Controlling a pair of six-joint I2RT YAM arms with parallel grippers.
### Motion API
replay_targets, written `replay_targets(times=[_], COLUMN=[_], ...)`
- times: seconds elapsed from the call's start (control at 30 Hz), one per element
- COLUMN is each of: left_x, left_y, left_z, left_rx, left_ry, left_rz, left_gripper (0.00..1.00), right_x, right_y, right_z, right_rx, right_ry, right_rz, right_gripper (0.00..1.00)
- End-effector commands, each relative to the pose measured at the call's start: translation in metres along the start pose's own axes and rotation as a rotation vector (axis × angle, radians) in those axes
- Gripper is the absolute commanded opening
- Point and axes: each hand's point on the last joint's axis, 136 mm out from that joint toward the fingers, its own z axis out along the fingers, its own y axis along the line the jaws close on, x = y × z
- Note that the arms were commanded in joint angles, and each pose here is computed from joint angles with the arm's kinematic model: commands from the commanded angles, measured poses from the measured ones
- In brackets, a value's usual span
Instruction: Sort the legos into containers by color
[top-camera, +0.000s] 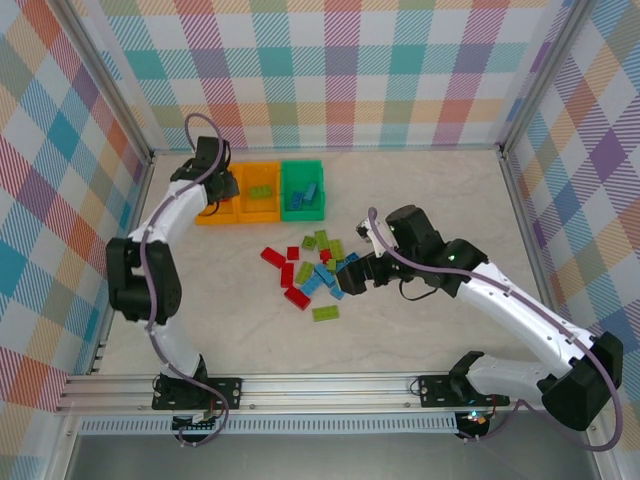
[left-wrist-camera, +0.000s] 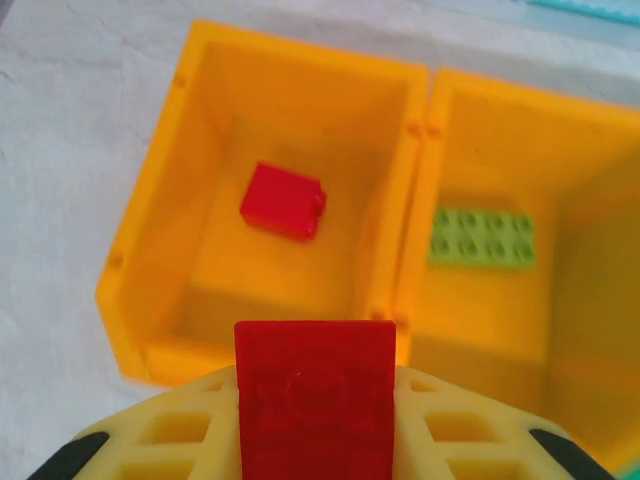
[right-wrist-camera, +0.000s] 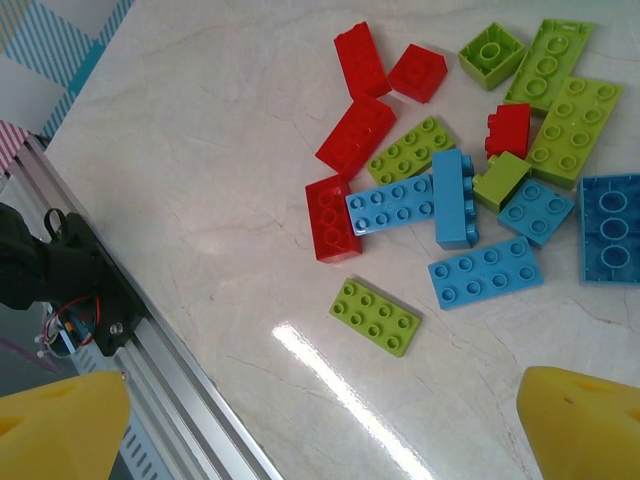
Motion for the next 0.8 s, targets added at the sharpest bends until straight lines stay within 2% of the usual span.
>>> replay_targets(times=[0.0,0.13,0.2,0.3,0.4,0.5,0.63,0.7,0.77], left_x=[-0.007,-0.018,-0.022,-0.028,-0.032,-0.037,-0.035,-0.022,-0.002], left_y=[0.013,0.021,0.023,0.021,0.009,0.004,-0.02,-0.037,-0.058], left_z=[0.036,0.058,0.058,0.044,0.019,-0.02,-0.107,-0.154,-0.205], left_rx=[-0.027,-0.027,-0.022,0.014,0.116,0.195,0.411,0.481,0.551], left_ry=[0.041,0.067,0.059,0.044,0.005,-0.037,-0.139,-0.187,-0.241], left_rz=[-0.05,-0.078,-0.08,-0.097,-0.137,-0.169,-0.203,-0.133,0.024], left_gripper=[0.22,0.32,0.41,0.47,0.52,0.53,0.52,0.51,0.51], right_x=[-0.001,0.001,0.003,0.003,-0.002,-0.007,-0.017,-0.022,-0.026], right_y=[0.003,0.005,0.004,0.002,0.001,0.0,-0.011,-0.022,-0.035], right_z=[-0.009,-0.016,-0.018,-0.019,-0.016,-0.01,0.004,0.014,0.026], right_rx=[0.001,-0.001,0.006,0.014,0.017,0.016,0.06,0.112,0.167], right_ry=[-0.034,-0.045,-0.047,-0.06,-0.071,-0.074,-0.081,-0.074,-0.066], right_rz=[0.007,0.016,0.02,0.022,0.025,0.031,0.049,0.062,0.072], right_gripper=[1.0,1.0,1.0,1.0,1.0,1.0,1.0,1.0,1.0])
